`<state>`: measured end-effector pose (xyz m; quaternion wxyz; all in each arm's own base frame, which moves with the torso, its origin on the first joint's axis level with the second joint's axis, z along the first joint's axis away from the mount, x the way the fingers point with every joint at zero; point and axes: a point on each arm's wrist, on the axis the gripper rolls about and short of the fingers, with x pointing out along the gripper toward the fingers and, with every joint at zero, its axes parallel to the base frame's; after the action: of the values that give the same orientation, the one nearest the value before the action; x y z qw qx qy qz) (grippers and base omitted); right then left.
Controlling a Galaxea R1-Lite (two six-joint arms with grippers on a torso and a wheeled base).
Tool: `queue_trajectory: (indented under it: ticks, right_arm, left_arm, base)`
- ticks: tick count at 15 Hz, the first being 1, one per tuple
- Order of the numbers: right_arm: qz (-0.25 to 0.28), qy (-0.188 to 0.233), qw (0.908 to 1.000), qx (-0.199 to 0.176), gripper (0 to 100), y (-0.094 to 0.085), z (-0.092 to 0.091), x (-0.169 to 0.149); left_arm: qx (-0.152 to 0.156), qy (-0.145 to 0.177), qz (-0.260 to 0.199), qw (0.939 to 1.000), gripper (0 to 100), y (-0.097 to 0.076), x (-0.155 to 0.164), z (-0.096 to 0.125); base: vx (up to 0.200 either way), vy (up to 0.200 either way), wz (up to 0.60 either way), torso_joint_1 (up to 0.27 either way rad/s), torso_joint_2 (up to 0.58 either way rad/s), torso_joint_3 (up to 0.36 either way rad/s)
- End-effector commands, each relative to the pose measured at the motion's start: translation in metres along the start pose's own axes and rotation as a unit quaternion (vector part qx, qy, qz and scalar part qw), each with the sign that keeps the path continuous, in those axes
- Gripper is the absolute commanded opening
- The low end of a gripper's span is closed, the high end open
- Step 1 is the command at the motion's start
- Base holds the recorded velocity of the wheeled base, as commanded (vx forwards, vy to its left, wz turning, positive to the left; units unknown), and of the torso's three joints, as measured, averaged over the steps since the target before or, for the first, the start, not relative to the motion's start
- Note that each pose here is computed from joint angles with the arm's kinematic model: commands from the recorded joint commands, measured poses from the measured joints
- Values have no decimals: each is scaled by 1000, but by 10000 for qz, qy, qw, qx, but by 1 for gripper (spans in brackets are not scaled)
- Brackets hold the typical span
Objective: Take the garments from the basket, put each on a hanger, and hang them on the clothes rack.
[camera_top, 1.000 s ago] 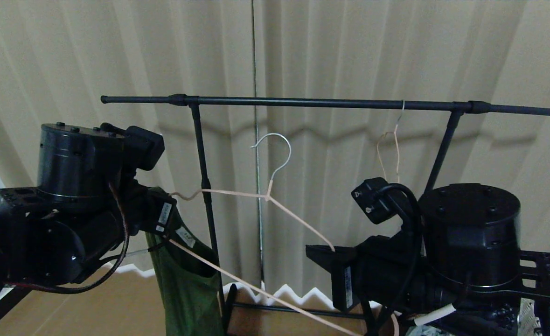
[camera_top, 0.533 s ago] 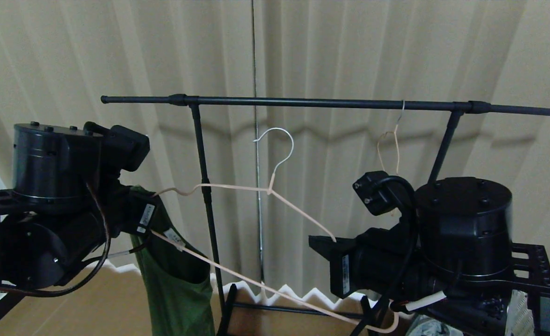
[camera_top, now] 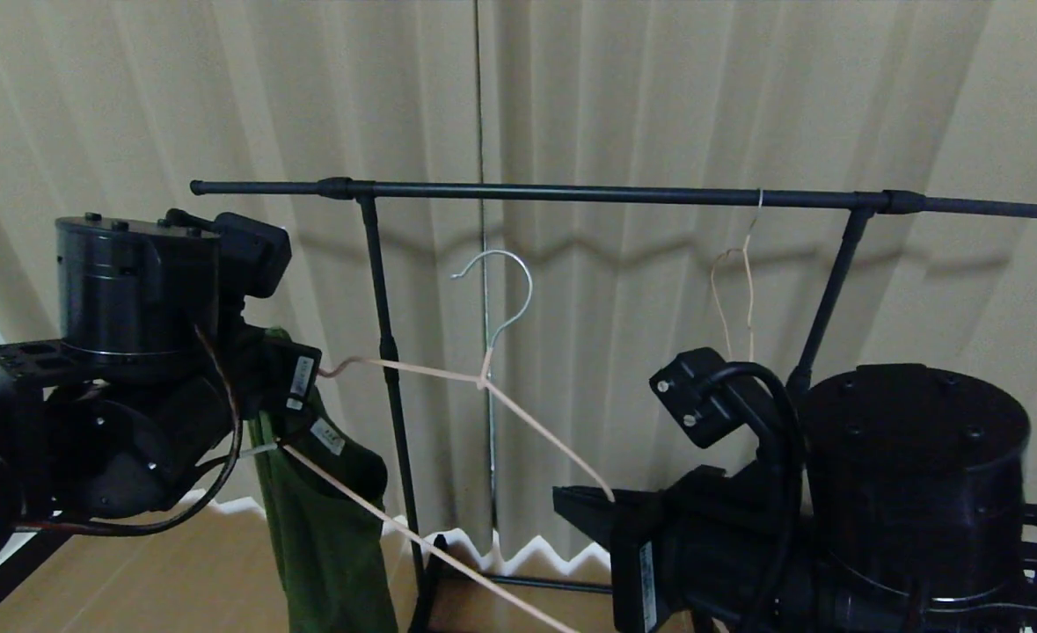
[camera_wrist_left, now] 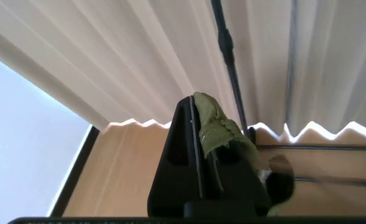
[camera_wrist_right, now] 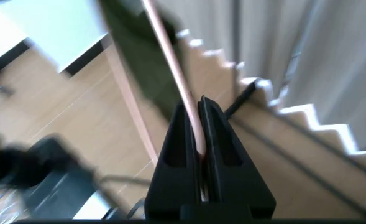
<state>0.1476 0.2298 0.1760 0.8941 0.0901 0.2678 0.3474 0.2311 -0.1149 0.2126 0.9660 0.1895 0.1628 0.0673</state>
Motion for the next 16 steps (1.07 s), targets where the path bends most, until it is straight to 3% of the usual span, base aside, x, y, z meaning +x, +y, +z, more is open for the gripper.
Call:
queue_trajectory:
  ticks: [1,2,5,11,16]
  right_arm:
    - [384,211,9990,38,0,16,-9,-6]
    - [475,274,9984,106,0,23,-12,-3]
    - [189,333,9992,131,0,21,-17,10]
    - [-320,27,9990,297,0,4,-6,19]
    - [-293,-146,9989,328,0,9,-3,36]
  left_arm:
    - [-20,51,-5,10000,0,-6,7,1]
    - [-108,57,-5,9999,0,-8,10,2]
    - [-129,84,-2,9999,0,-9,12,2]
    - [365,113,234,9990,0,11,9,0]
    - [445,-75,-23,9990,0,2,-5,4]
  base:
    - [0,0,0,0,0,0]
    - [0,0,0,0,0,0]
    - [0,0,0,0,0,0]
    - [0,0,0,0,0,0]
    - [0,0,0,0,0,0]
